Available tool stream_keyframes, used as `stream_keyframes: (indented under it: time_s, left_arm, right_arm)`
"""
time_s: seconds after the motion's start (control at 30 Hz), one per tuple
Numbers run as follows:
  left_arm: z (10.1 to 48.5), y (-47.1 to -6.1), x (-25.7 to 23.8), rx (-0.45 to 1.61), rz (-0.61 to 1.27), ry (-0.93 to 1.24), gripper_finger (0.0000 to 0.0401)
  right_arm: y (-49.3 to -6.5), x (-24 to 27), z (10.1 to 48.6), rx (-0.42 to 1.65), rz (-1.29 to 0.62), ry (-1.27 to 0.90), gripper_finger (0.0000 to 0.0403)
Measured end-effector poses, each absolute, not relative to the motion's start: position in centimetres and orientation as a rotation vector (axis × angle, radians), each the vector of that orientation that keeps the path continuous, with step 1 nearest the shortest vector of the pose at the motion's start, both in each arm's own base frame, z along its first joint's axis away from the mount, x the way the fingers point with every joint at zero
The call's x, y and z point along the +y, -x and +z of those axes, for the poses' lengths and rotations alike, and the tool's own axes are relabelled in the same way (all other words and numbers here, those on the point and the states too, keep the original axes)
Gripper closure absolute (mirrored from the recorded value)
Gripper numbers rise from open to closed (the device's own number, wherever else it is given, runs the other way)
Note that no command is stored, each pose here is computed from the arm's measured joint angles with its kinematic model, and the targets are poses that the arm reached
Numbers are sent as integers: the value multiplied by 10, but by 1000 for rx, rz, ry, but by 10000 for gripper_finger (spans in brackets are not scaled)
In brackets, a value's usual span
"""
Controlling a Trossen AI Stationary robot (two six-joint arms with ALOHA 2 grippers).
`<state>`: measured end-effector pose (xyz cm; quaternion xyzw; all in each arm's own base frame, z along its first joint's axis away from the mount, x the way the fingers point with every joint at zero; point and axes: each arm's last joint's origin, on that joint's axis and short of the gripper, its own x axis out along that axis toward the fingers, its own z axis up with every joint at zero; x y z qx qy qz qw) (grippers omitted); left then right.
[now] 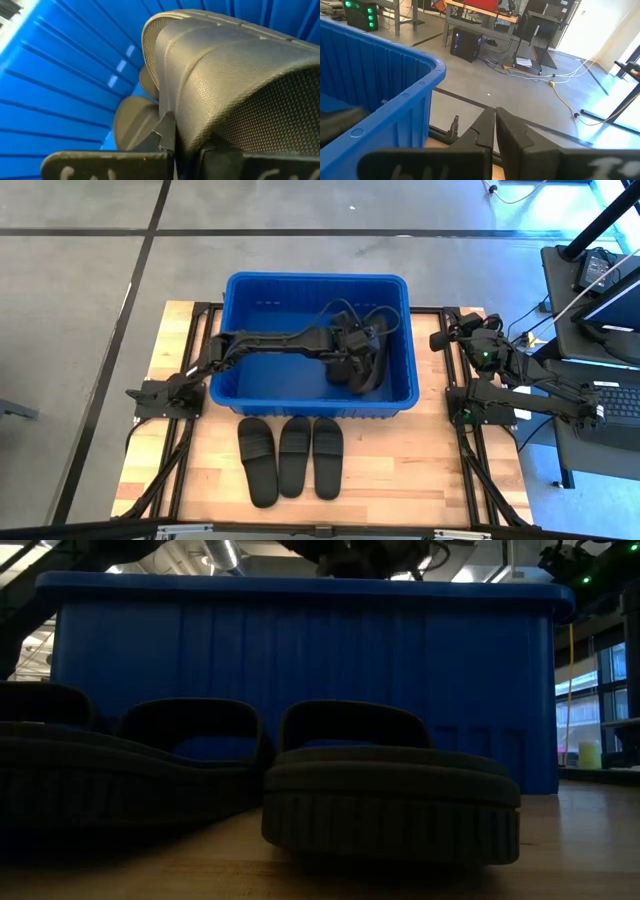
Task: Pick and place slides into bin
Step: Put the black slides into the blue organizer bin
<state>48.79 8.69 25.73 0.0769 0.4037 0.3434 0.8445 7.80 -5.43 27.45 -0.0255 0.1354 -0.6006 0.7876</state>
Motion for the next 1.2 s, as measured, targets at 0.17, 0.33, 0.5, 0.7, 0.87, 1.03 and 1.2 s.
stream_keyframes:
  time_s: [0.17,0.33,0.5,0.7,0.87,1.03,1.2]
  left_arm:
    - [244,-493,86,858,730,-148,395]
    - [237,-498,84,844,716,-110,395]
    - [234,-500,81,847,675,-92,394]
    - [234,-502,77,840,652,-85,347]
    - [233,-503,71,842,639,-91,318]
    - [232,-504,65,844,617,-91,304]
    - [231,-504,64,861,521,-76,283]
  right_arm:
    - [-78,-54,274,292,-1295,55,382]
    - [-78,-54,274,292,-1295,55,382]
    - [-78,-54,274,294,-1295,55,382]
    - [-78,-54,274,294,-1294,56,382]
    - [-78,-54,274,296,-1294,56,382]
    - [-78,-54,274,296,-1294,57,382]
    - [-78,-54,273,309,-1294,60,382]
